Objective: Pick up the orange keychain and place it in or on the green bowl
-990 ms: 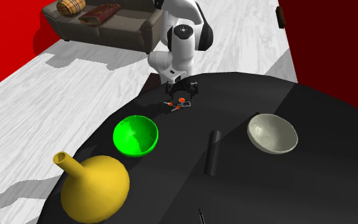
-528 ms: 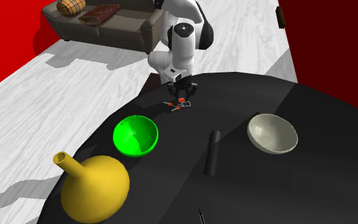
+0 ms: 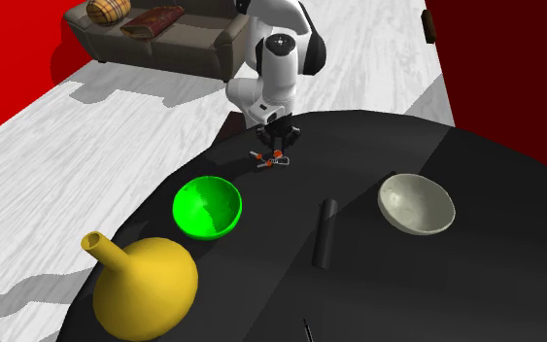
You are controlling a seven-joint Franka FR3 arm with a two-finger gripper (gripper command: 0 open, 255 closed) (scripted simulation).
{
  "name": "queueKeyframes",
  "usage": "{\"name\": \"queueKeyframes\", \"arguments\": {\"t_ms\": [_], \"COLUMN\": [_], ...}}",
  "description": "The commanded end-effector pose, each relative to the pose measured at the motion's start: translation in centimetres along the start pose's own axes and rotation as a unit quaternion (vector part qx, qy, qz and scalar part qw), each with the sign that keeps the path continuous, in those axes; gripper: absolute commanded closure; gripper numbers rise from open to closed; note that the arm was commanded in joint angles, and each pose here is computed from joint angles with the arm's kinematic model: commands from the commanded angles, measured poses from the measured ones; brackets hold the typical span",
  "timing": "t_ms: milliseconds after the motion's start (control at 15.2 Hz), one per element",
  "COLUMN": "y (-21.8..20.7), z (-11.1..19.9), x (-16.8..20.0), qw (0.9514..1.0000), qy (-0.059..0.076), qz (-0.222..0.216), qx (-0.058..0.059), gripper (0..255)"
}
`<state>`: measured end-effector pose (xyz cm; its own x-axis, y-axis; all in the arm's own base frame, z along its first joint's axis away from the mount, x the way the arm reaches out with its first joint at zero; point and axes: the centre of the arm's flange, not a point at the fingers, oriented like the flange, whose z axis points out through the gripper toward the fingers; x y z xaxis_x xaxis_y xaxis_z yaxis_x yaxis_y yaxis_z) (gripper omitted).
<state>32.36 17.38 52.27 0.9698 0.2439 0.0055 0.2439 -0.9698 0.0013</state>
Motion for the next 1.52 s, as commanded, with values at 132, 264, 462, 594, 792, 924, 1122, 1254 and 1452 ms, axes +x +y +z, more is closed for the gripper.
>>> {"name": "queueKeyframes", "arguments": {"t_ms": [132,264,462,594,792,924,1122,1254,1452], "y": [0.0,0.0,0.0,0.0,0.0,0.0,0.0,0.0,0.0], "z": [-1.3,-2.4,-4.0,-5.0,-6.6,-7.7,-9.2,-10.3,-11.9], "x": [0.1,0.1,0.1,0.1,0.1,0.1,0.1,0.1,0.1], "qw": [1.0000,1.0000,1.0000,1.0000,1.0000,1.0000,1.0000,1.0000,1.0000], "qy": [-0.008,-0.008,-0.008,-0.008,-0.008,-0.008,-0.008,-0.008,-0.008], "qz": [0.001,0.001,0.001,0.001,0.001,0.001,0.001,0.001,0.001], "qx": [-0.001,-0.001,-0.001,-0.001,-0.001,-0.001,-0.001,-0.001,-0.001], "gripper": [255,255,255,255,255,255,255,255,255]}}
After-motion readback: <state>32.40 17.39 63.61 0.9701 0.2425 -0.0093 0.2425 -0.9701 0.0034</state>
